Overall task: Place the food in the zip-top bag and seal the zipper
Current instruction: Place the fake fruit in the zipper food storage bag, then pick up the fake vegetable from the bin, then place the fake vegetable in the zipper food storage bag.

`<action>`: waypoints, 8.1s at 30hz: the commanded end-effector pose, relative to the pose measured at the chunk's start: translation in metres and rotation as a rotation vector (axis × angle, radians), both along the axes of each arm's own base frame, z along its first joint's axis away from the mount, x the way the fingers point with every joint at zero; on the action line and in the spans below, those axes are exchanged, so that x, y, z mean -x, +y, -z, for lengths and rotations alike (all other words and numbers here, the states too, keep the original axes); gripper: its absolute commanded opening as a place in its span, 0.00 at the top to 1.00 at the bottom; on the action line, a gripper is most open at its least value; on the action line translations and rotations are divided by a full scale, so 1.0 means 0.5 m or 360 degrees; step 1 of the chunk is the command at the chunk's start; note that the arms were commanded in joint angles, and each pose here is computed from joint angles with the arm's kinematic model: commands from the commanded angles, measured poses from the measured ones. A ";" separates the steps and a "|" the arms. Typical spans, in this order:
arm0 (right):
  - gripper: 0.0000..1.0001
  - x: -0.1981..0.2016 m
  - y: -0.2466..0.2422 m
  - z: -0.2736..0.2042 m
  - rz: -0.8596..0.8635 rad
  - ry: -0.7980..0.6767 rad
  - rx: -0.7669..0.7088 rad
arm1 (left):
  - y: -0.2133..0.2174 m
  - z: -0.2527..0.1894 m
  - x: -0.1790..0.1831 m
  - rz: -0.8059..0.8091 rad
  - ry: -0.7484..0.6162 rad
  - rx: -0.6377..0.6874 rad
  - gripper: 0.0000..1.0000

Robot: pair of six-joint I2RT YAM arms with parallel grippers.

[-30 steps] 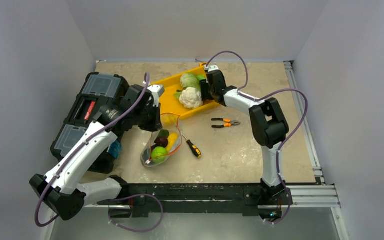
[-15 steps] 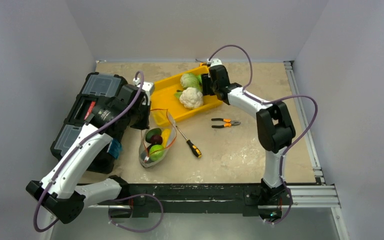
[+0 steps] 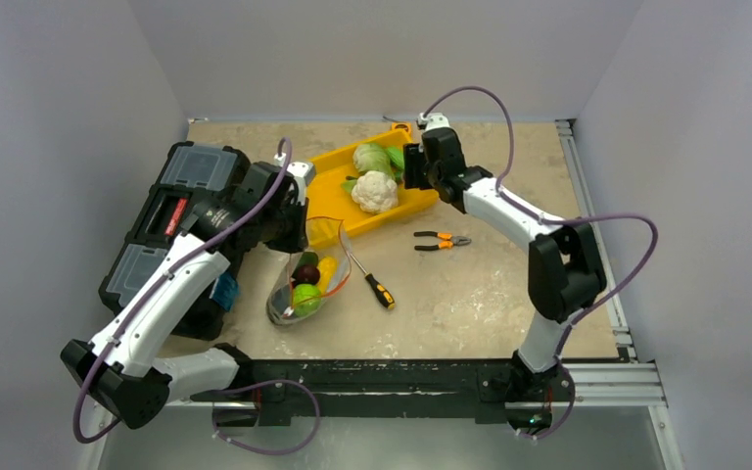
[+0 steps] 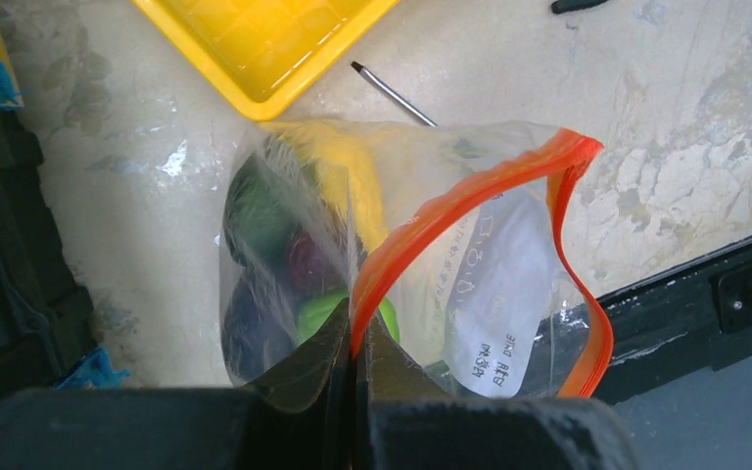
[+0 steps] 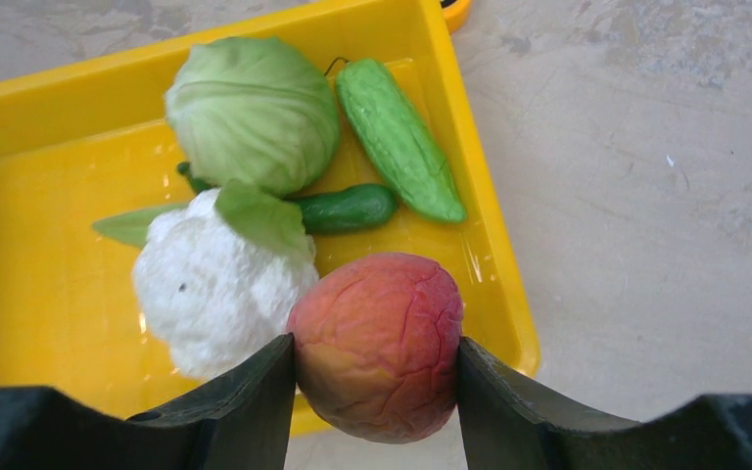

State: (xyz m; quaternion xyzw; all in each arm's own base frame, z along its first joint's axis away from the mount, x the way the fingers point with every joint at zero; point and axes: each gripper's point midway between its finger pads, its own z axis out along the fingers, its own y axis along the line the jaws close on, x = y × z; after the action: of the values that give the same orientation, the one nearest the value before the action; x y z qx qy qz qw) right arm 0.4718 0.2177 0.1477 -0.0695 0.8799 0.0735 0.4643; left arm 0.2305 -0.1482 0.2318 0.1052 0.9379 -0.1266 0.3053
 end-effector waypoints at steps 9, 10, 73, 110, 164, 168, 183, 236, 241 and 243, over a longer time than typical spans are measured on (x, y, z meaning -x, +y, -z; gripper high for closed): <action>1.00 0.314 0.161 -0.239 -0.0678 -0.0353 -0.0433 | -0.002 -0.026 -0.005 -0.0019 -0.0134 0.0096 1.00; 1.00 0.344 0.170 -0.252 -0.0752 -0.0374 -0.0485 | 0.002 -0.024 -0.003 -0.0024 -0.0136 0.0089 1.00; 0.17 0.513 0.324 -0.438 -0.1074 -0.0774 -0.0726 | 0.021 0.004 0.001 -0.0014 -0.0124 -0.0008 1.00; 0.02 -0.118 0.116 -0.124 0.0064 -0.0219 -0.0282 | 0.061 0.010 0.000 -0.0057 -0.0166 -0.0152 1.00; 0.01 -0.241 0.233 0.007 -0.0272 -0.0196 -0.0086 | 0.115 0.010 -0.017 -0.0209 -0.0233 -0.0296 1.00; 0.01 -0.233 0.242 0.048 -0.0279 -0.0152 -0.0060 | 0.111 0.011 -0.017 -0.0200 -0.0230 -0.0286 1.00; 0.55 -0.220 0.241 -0.069 -0.0299 -0.0276 -0.0077 | 0.110 0.007 -0.012 -0.0201 -0.0221 -0.0268 1.00; 1.00 -0.109 0.199 -0.251 -0.0334 -0.0380 -0.0255 | 0.062 -0.088 0.014 -0.0016 -0.0289 -0.0026 1.00; 1.00 -0.073 0.182 -0.289 -0.0340 -0.0405 -0.0283 | 0.048 -0.023 0.005 -0.0022 -0.0167 -0.0045 1.00; 1.00 -0.049 0.176 -0.303 -0.0351 -0.0408 -0.0308 | 0.044 -0.010 0.004 -0.0020 -0.0141 -0.0041 1.00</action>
State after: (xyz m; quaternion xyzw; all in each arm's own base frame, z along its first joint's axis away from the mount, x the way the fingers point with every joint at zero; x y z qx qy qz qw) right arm 0.5180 0.3091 0.2225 -0.1429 0.8322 0.1620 0.5106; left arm 0.2199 -0.1169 0.2467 0.1165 0.9253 -0.0927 0.3489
